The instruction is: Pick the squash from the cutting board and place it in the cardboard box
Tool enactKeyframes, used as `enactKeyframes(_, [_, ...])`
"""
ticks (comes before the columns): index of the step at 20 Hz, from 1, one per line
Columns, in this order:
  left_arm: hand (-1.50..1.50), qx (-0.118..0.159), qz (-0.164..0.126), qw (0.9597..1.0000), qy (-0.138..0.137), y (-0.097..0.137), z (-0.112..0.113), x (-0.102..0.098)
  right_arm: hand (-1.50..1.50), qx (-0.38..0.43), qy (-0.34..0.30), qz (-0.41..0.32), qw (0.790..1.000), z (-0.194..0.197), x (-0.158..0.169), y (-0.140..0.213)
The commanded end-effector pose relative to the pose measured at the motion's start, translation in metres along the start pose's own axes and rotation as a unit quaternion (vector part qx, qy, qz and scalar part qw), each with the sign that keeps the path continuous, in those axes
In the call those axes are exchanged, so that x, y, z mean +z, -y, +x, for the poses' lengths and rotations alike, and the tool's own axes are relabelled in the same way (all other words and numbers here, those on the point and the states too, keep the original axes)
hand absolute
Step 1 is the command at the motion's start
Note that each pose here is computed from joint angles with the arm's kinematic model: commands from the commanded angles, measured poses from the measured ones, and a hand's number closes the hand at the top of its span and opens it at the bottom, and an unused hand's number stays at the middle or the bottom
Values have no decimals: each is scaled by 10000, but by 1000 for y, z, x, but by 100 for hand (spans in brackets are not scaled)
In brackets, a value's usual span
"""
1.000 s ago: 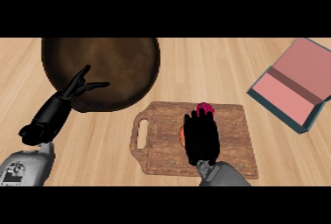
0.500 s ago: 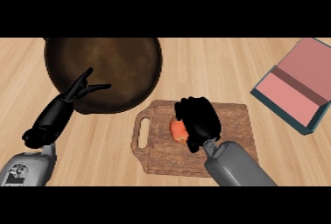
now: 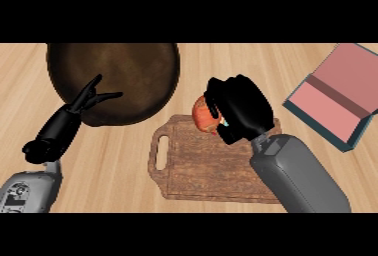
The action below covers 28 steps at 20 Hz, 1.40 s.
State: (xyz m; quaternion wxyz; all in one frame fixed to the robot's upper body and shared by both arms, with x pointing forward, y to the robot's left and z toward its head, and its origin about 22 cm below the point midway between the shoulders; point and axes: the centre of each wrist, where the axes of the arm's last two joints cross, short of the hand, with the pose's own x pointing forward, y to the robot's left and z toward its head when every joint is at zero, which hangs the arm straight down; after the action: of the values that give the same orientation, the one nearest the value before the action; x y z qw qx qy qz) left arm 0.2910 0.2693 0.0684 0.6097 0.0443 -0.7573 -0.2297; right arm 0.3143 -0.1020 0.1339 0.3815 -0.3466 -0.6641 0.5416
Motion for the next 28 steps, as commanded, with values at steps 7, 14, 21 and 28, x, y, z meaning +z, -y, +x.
enactKeyframes(7, [0, -10, 45, 10000, -4, -12, 7, 4, 150, -915, -1895, -1747, 9619, -42, 1, 84])
enactKeyframes(14, [0, 24, -43, 10000, 5, 0, -10, 2, 150, -1043, -2693, -2091, 9343, -124, 2, 120])
enactKeyframes(21, [0, 49, 2, 10000, -5, -1, -8, -10, 150, -423, -3100, -1466, 9384, -212, 26, 129])
enactKeyframes(28, [0, 60, -55, 10000, -23, 20, -6, 1, 150, -701, -3476, 327, 9344, -250, 26, 114])
